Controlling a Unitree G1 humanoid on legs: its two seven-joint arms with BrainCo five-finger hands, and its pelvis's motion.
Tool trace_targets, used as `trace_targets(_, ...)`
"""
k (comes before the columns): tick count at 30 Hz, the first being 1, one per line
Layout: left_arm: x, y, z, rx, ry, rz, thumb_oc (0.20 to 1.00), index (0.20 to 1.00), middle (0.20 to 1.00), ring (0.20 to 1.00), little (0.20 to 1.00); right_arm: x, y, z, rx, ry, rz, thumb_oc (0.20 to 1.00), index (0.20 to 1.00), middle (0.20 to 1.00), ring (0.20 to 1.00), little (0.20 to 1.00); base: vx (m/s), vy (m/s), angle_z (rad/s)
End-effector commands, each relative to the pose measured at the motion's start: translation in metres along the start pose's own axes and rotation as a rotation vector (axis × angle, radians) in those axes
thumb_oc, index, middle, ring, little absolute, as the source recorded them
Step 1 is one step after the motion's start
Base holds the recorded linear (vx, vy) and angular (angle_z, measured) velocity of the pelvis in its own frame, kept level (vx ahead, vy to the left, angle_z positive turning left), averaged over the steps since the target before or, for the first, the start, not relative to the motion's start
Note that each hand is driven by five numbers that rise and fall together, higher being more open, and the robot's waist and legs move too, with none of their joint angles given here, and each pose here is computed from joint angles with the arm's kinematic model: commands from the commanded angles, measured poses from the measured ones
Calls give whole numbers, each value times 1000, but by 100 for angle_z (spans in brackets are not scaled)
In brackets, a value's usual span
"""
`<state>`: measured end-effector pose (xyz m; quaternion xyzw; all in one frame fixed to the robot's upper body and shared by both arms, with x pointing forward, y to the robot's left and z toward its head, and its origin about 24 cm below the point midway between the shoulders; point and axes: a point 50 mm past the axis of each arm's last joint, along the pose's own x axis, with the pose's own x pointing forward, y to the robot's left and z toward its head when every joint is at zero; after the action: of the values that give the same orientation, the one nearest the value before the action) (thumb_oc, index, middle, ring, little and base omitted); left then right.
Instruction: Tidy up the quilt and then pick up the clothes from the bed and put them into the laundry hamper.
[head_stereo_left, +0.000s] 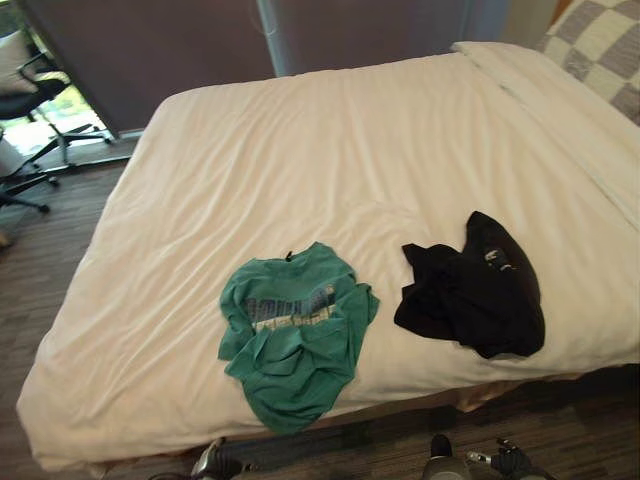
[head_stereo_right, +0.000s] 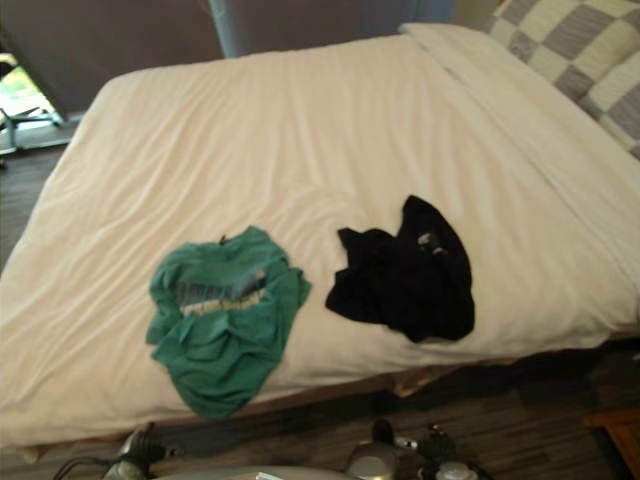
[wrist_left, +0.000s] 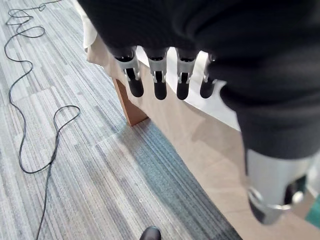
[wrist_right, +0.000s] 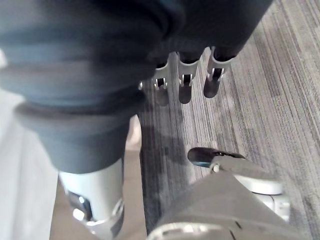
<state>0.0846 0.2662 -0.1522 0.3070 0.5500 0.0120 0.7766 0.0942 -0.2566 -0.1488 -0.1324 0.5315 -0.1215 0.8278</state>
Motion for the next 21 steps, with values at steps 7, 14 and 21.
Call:
trace_targets(7,-24,106,-90,-796,243,537,1000,1000,1000,1000,1000,-16,-104,-13,-74,-33,-355,1000,1000,1000,1000,1000,19,-89,-1)
trace_targets(14,-93,258,9,-694,-550,1006,1000,1000,1000,1000,1000,-80,-214,79,-310,-452,-772,1000,1000,1000,1000,1000,-9,-30,13)
trace_targets(21,-148,249,134,-115,-1065,805,1000,1000,1000,1000,1000,-118,-207,162,-561,-782,-830,1000,1000,1000,1000,1000,-19,-10,14)
